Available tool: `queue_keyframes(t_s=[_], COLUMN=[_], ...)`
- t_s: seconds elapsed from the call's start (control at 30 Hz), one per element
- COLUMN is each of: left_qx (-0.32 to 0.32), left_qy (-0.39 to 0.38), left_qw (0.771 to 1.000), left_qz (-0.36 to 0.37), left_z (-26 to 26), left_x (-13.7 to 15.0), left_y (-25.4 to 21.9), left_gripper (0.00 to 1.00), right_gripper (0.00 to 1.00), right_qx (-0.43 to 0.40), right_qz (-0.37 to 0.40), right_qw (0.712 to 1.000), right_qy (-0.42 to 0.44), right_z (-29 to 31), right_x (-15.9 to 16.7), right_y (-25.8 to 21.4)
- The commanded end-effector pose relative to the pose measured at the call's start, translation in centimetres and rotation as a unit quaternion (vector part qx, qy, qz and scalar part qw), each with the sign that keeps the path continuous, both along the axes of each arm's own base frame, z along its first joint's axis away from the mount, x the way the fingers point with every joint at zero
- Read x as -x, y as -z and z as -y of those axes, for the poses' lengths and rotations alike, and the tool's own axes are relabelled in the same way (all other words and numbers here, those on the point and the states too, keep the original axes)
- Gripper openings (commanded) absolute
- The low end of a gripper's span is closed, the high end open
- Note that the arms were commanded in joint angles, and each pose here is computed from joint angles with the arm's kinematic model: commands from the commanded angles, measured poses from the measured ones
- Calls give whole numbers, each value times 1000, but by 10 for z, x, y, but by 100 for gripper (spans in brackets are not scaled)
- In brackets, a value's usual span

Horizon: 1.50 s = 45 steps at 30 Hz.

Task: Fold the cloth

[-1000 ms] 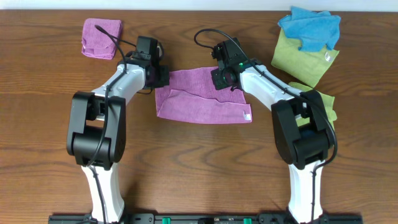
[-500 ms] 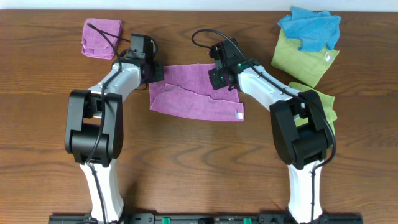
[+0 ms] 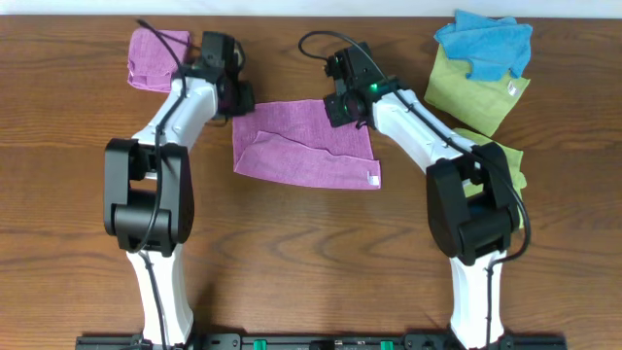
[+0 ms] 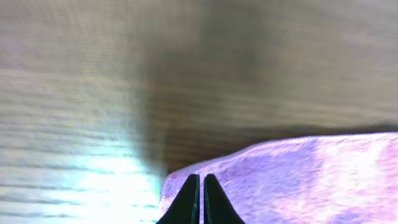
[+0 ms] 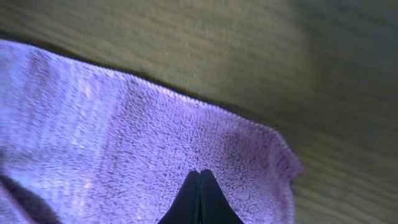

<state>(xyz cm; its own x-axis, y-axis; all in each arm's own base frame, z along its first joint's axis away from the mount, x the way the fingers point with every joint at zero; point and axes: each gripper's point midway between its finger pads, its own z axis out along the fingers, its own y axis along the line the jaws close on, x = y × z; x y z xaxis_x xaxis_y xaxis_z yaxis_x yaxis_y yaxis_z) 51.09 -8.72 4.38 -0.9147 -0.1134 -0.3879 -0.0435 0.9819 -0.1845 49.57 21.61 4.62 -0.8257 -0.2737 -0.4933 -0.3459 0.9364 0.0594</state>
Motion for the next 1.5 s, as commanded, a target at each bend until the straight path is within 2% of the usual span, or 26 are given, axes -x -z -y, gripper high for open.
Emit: queue_keyframes(t_s=[0.0, 0.17, 0.3, 0.43, 0.57, 0.7, 0.77, 0.8, 0.83, 0.87, 0.9, 0.97, 1.2, 1.47], left_qx=[2, 2, -4, -9, 15, 45, 59, 64, 69, 74, 81, 94, 108, 107], left_qy=[7, 7, 8, 19, 37, 45, 43, 45, 47, 43, 45, 50, 57, 57], left_qw=[999, 999, 1000, 999, 997, 997, 996, 996, 995, 995, 994, 993, 992, 992], left_qz=[38, 40, -7, -42, -58, -45, -43, -45, -47, -51, -51, -50, -41, -38], left_z=[-1, -4, -9, -9, 4, 14, 18, 21, 23, 24, 27, 32, 37, 37], left_x=[-9, 11, 49, 77, 103, 114, 111, 110, 109, 106, 105, 102, 97, 96], left_y=[-42, -83, -97, -88, -69, -50, -44, -41, -37, -31, -29, -26, -26, -27], left_gripper=[6, 6, 6, 6, 6, 6, 7, 14, 31, 43, 49, 63, 69, 70], right_gripper=[1, 1, 1, 1, 2, 2, 19, 22, 28, 36, 43, 45, 42, 38], right_qx=[-2, 32, 73, 90, 95, 74, 62, 57, 48, 32, 23, 11, -3, -26], right_qz=[34, 4, -25, -61, -79, -70, -75, -81, -88, -95, -96, -97, -98, -117], right_qw=[999, 999, 997, 994, 992, 995, 995, 995, 995, 995, 995, 995, 995, 993], right_qy=[2, -2, 3, 5, 19, 19, 14, 11, 9, 6, 5, 7, 19, 8], right_z=[-1, 19, 41, 61, 84, 93, 91, 90, 89, 86, 85, 86, 94, 82], right_x=[-3, 23, 52, 80, 108, 135, 142, 145, 148, 150, 150, 148, 144, 139], right_y=[-42, -61, -78, -81, -75, -61, -47, -40, -31, -21, -17, -13, 3, 29])
